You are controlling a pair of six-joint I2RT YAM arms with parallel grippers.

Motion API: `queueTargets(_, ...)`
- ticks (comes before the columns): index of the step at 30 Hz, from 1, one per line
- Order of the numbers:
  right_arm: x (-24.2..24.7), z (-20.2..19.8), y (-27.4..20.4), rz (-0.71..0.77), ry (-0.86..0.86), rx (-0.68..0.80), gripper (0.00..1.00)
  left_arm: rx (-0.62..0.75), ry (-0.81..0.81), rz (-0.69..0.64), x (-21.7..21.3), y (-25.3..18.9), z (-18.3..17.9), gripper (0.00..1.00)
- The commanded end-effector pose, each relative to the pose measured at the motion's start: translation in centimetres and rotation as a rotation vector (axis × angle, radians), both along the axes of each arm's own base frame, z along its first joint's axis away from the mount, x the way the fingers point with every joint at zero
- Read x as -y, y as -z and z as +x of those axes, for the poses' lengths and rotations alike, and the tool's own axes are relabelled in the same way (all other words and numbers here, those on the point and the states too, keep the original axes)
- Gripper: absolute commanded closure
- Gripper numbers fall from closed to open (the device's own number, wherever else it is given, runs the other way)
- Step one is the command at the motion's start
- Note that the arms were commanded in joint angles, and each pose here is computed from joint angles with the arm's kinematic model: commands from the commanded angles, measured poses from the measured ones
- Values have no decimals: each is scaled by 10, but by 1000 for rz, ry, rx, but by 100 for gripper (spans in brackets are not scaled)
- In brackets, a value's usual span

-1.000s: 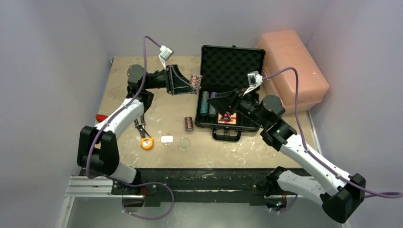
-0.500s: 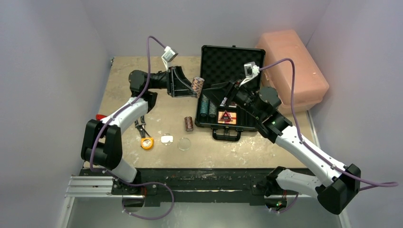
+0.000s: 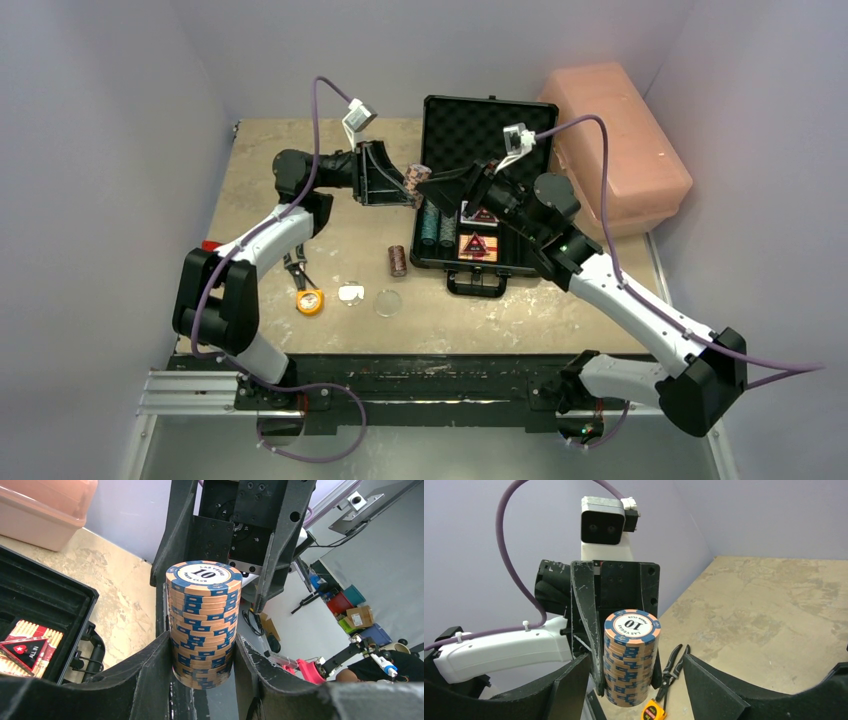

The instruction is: Pack up texas hold em set

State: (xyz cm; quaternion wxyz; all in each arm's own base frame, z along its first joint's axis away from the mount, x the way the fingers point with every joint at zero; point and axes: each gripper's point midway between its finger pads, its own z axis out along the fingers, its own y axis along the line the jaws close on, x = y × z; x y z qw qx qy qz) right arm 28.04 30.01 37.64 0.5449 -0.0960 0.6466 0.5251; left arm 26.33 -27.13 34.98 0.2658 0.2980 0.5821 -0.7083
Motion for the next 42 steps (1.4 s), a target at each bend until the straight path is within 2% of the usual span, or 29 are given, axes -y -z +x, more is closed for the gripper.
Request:
queueTargets(1, -2, -7, -43, 81, -37, 87, 28, 103, -14, -49, 0, -17, -4, 100)
queueTargets(19, -22, 3, -32, 57, -14, 40, 36, 76, -18, -41, 2, -11, 4, 100)
queueTargets(27, -24, 10, -23, 36, 19, 10, 44, 76, -20, -41, 2, -11, 4, 100)
queueTargets(37, -24, 15, -12, -4, 60, -18, 45, 68, -23, -29, 3, -8, 7, 100)
queueTargets(42, -23, 17, -8, -13, 75, -30, 56, 61, -27, -22, 3, -5, 9, 100)
